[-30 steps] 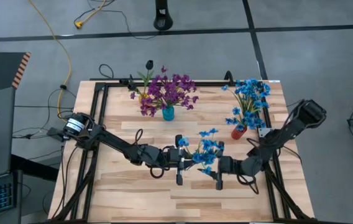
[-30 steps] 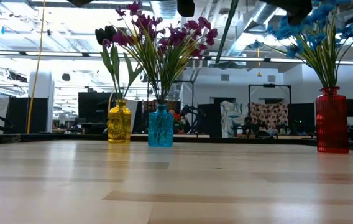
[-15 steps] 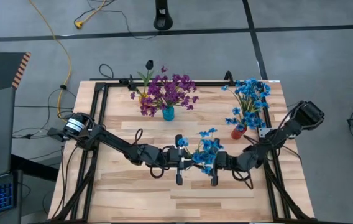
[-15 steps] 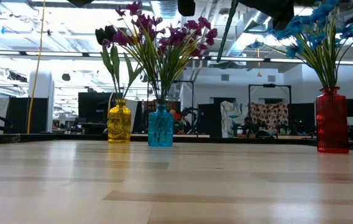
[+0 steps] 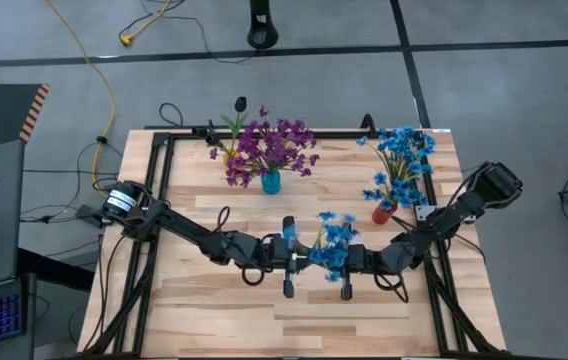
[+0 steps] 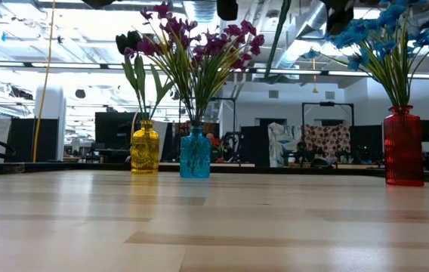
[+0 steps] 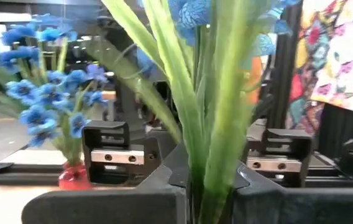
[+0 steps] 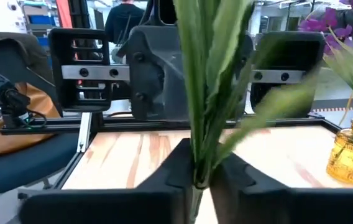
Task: Sort flowers into vase by color
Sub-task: Put the blue flower into the red vase
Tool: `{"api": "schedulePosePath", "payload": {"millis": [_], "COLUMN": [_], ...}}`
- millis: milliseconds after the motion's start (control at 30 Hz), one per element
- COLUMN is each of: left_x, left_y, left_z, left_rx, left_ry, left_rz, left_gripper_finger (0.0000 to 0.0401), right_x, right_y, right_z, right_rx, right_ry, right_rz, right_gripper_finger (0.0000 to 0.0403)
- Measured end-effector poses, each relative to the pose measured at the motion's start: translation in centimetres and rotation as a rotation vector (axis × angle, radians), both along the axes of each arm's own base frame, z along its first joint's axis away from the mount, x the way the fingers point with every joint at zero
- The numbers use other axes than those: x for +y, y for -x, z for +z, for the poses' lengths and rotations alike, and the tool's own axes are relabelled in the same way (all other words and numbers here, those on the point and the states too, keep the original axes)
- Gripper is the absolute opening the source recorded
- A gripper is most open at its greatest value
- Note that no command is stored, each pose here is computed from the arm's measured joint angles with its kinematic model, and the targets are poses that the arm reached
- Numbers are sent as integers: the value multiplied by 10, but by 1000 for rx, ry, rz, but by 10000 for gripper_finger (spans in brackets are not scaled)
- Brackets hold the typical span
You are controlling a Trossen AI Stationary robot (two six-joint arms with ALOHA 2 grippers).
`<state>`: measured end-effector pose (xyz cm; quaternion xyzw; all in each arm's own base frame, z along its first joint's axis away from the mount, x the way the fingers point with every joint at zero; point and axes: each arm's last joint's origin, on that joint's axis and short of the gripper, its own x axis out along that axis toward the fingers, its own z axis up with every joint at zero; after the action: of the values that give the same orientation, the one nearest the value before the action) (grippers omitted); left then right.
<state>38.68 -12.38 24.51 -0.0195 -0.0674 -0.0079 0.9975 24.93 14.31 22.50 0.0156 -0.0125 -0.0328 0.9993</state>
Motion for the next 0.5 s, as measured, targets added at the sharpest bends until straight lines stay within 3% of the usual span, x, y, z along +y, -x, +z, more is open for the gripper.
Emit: {"api": "schedulePosePath", "payload": {"millis": [233,500], "left_x": [-1,-1], "left_y": [0,0], "left_z": [1,2], "left_rx": [-11,-10], "left_ry": [-12,-41], "left_rz": [-46,-36], "left_gripper_finger": [64,169], "right_x": [7,11], "right_y": [14,42], "right_z": [15,31], "right_rx": [-38,0], "right_ry": [65,77], "right_rz": [15,-141], "right_gripper_finger": [40,41]}}
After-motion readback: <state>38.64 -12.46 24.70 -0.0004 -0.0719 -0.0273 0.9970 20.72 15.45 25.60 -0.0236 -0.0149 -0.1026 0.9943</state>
